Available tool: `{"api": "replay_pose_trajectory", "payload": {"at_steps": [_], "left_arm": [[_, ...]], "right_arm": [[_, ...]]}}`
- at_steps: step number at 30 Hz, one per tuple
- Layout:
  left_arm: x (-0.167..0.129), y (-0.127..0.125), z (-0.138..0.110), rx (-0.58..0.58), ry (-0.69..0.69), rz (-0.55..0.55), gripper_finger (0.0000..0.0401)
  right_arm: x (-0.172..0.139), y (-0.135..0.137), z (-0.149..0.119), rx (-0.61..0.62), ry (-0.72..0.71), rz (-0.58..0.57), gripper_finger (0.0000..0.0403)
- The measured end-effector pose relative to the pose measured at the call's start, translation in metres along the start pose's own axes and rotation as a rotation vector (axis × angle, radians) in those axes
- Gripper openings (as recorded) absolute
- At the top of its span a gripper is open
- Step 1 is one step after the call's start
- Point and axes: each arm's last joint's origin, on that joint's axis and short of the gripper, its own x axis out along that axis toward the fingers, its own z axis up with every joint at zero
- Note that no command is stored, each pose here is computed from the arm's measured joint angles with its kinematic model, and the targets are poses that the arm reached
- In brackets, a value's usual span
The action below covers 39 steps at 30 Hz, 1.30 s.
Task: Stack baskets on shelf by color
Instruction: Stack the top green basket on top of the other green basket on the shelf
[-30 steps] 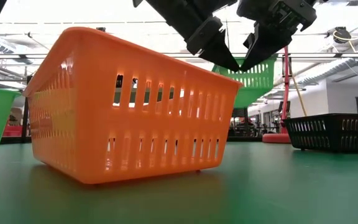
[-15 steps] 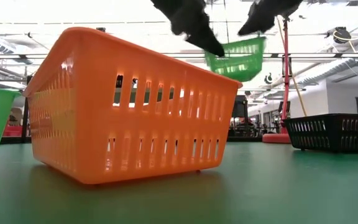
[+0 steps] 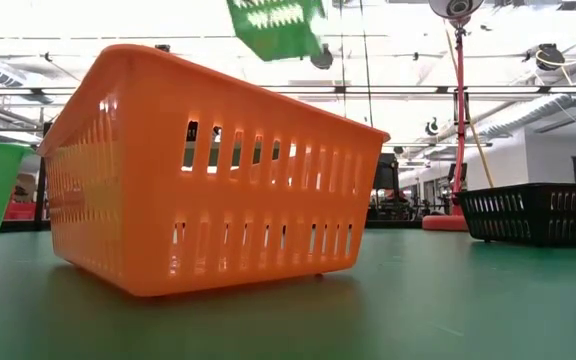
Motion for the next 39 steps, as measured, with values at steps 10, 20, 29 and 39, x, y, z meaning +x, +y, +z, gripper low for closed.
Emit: {"api": "replay_pose_trajectory", "payload": {"at_steps": [10,20,29,39], "left_arm": [[-0.107,0.034,-0.061,-0.021,-0.044,0.067,0.0008],[-0.169,0.053,-0.119,-0.083,-0.062,0.206,0.0012],[-0.182,0.057,-0.139,-0.053,-0.016,0.23,0.0012],[-0.182,0.058,-0.15,0.0,0.053,0.179,0.0013]], "right_arm": [[0.0,0.001,-0.007,-0.076,0.008,0.005,0.0211],[0.0,0.001,-0.007,-0.117,0.008,0.005,0.021],[0.0,0.002,-0.007,-0.181,0.008,0.009,0.021],[0.0,0.001,-0.007,-0.306,0.008,0.009,0.021]]}}
